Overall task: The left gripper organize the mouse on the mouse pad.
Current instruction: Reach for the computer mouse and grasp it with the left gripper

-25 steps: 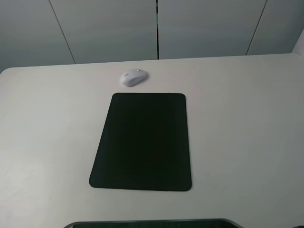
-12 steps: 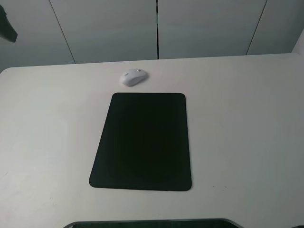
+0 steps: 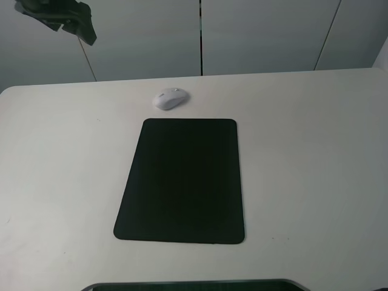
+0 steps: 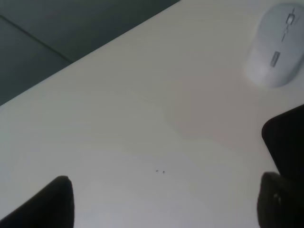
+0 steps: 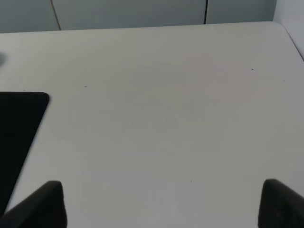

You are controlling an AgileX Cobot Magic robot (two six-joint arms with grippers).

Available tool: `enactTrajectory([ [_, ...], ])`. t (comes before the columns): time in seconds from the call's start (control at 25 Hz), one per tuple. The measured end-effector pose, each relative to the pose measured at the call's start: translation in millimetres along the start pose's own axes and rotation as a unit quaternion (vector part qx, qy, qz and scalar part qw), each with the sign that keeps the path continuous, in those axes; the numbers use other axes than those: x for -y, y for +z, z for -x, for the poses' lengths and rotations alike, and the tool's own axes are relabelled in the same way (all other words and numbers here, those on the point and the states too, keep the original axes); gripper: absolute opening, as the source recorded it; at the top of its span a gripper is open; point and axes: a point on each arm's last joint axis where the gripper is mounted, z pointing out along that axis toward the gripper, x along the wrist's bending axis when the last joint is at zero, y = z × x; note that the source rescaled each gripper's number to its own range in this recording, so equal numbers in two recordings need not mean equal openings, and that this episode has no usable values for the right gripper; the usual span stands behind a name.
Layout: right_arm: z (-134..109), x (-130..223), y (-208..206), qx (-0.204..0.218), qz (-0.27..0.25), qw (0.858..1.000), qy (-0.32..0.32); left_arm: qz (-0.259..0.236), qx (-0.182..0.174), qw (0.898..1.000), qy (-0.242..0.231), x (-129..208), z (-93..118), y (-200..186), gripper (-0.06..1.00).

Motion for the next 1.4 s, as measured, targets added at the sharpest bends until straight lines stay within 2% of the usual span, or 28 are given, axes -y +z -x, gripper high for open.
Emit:
enactTrajectory([
  [0.16, 0, 0, 0, 0.0, 0.0, 1.0, 0.0, -0.007, 0.023, 0.999, 0.04, -14, 16, 28, 0.96],
  [0.28, 0, 0, 0, 0.0, 0.0, 1.0, 0.0, -0.008, 0.039, 0.998, 0.051, -22, 24, 50, 0.96],
  [0.68, 0, 0, 0, 0.0, 0.0, 1.0, 0.0, -0.008, 0.061, 0.993, 0.102, -40, 47, 103, 0.96],
  [1.04, 0, 0, 0, 0.0, 0.0, 1.0, 0.0, -0.027, 0.096, 0.988, 0.113, -36, 76, 150, 0.96],
  [1.4, 0, 0, 0, 0.0, 0.0, 1.0, 0.0, -0.039, 0.1, 0.989, 0.104, -33, 82, 182, 0.96],
])
